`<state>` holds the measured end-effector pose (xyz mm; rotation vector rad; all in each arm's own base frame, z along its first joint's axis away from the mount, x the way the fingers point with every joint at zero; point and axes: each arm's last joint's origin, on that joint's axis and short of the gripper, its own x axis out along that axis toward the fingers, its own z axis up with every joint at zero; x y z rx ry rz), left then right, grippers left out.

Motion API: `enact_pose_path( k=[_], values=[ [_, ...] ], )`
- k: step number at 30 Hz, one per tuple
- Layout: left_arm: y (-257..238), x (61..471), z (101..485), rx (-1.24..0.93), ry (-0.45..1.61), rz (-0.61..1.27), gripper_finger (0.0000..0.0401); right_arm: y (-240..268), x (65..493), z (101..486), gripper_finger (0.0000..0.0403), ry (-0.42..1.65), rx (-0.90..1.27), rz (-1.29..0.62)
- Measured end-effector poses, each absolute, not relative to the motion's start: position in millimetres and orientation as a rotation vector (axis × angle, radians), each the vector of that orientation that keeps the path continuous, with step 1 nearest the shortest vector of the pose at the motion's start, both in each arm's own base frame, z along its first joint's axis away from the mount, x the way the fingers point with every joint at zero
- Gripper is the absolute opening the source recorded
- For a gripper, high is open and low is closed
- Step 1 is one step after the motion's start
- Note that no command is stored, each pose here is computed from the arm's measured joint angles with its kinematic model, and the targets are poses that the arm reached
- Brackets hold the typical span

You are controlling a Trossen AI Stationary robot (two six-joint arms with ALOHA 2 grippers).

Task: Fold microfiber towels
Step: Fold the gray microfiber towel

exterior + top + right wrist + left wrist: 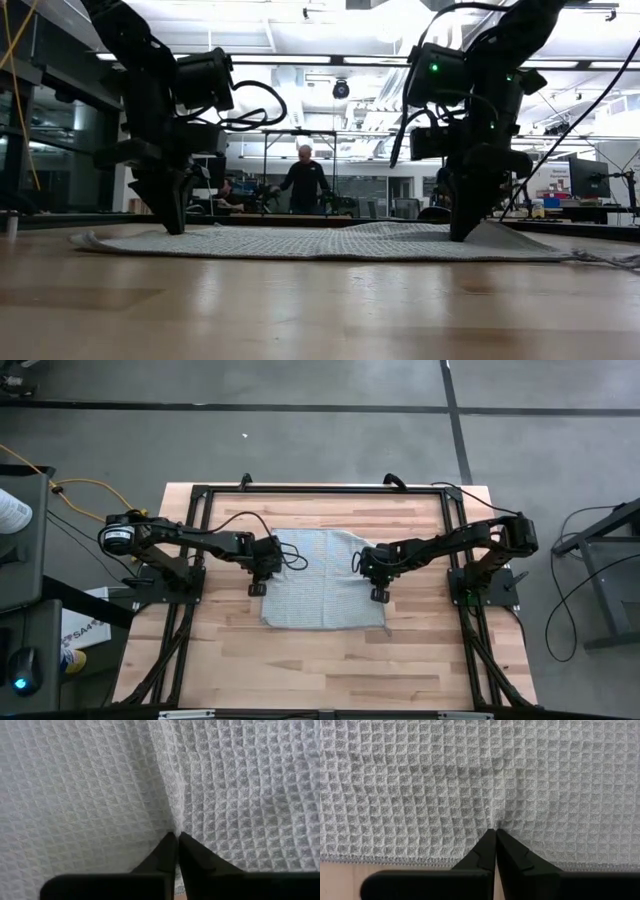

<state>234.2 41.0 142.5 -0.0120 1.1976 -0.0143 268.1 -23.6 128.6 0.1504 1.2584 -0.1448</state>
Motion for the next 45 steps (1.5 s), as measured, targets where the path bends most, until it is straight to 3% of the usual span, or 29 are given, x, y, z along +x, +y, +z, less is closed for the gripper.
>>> enact_pose_path(
  k=[15,31,45],
  values=[
    [41,221,168,0.02,1.142,0.071,0.0001,-26,257,152,0.0004,1.211,0.102,-0.261],
    [47,228,254,0.192,1.04,0.221,0.0,-28,248,196,0.0004,0.976,0.069,-0.376],
    [50,228,296,0.219,1.025,0.335,0.0,-20,237,221,0.0003,0.844,-0.106,-0.577]
  ],
)
